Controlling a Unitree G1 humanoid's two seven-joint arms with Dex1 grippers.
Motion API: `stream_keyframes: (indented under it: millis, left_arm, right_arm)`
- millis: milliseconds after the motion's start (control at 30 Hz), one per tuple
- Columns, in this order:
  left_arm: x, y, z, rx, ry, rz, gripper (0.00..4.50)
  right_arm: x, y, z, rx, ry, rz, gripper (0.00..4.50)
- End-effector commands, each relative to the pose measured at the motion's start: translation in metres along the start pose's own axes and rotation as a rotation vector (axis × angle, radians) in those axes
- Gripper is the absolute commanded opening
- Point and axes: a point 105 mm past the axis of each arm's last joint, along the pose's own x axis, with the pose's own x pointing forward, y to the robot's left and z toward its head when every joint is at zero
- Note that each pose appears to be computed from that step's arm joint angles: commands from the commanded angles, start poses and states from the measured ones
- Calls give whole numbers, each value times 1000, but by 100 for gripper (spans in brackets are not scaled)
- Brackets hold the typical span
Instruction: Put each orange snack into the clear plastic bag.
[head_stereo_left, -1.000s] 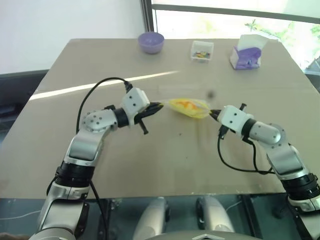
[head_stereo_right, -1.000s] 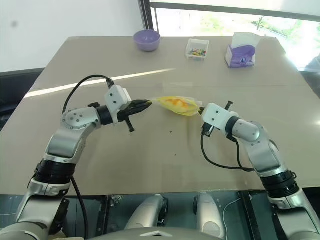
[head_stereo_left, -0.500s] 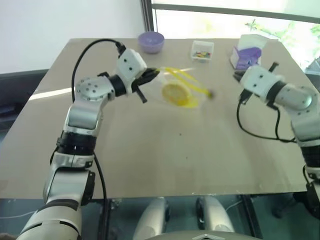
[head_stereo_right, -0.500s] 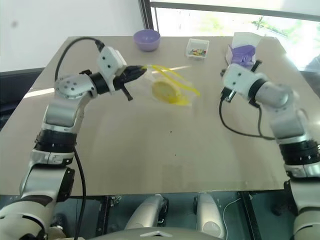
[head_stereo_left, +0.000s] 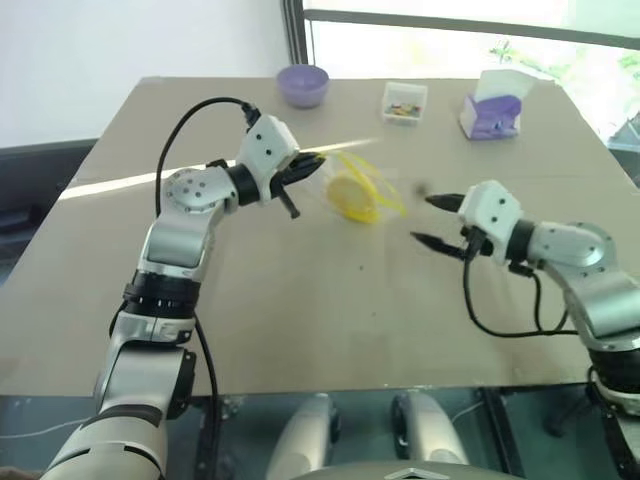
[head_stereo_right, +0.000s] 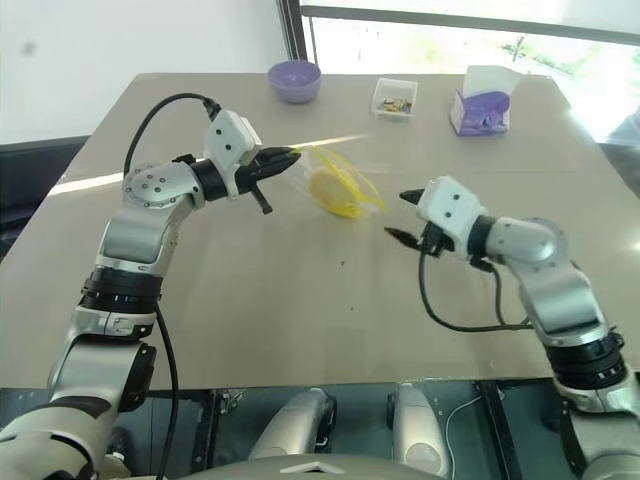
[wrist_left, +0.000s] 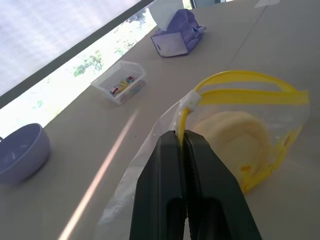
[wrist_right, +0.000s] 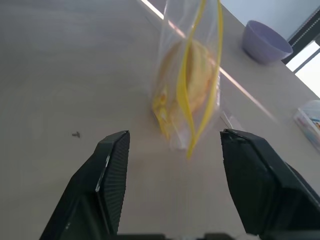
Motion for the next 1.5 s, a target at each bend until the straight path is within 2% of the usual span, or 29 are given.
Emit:
stream_keyframes:
  millis: [33,267,533,667,733,767,800,833,1033,1133,1200,1267,1400,1500]
  left_arm:
    - [-5,5,18,41,-52,14,0]
    - [-5,2,18,38,-53,5,0]
    - [-10,1,17,35,-47,11,0]
    - [-11,0,17,31,-46,14,0]
    - [-11,0,17,28,-46,14,0]
    - [-11,-1,17,27,-46,13,0]
    - [-11,-1,17,25,-47,13,0]
    - [-11,-1,17,24,-48,13,0]
    - [-12,-3,15,16,-45,11,0]
    - [-7,5,13,37,-36,45,0]
    - [-3,23,18,36,-43,110,0]
    - [0,29,21,33,-51,120,0]
    - [8,27,21,38,-72,129,0]
    - [14,14,20,7,-97,91,0]
  right_arm:
    - [14,-2,-9,35,5,-78,287]
    - [41,-18,-32,105,20,-152,287]
    - [48,-24,-26,138,-31,-138,287]
    - [53,-28,-22,145,-53,-142,198]
    - [55,-29,-21,146,-59,-139,82]
    - [55,-29,-21,145,-56,-135,44]
    - [56,-28,-24,139,-47,-127,44]
    - [57,-27,-26,135,-41,-122,20]
    - [57,-41,-28,104,-32,-170,20]
    - [39,-81,-20,-79,18,-277,20]
    - [19,-117,-3,-264,57,-387,20]
    - [3,-139,16,-386,67,-449,20]
    - [-12,-147,34,-528,85,-456,20]
    - [-14,-134,29,-462,63,-416,20]
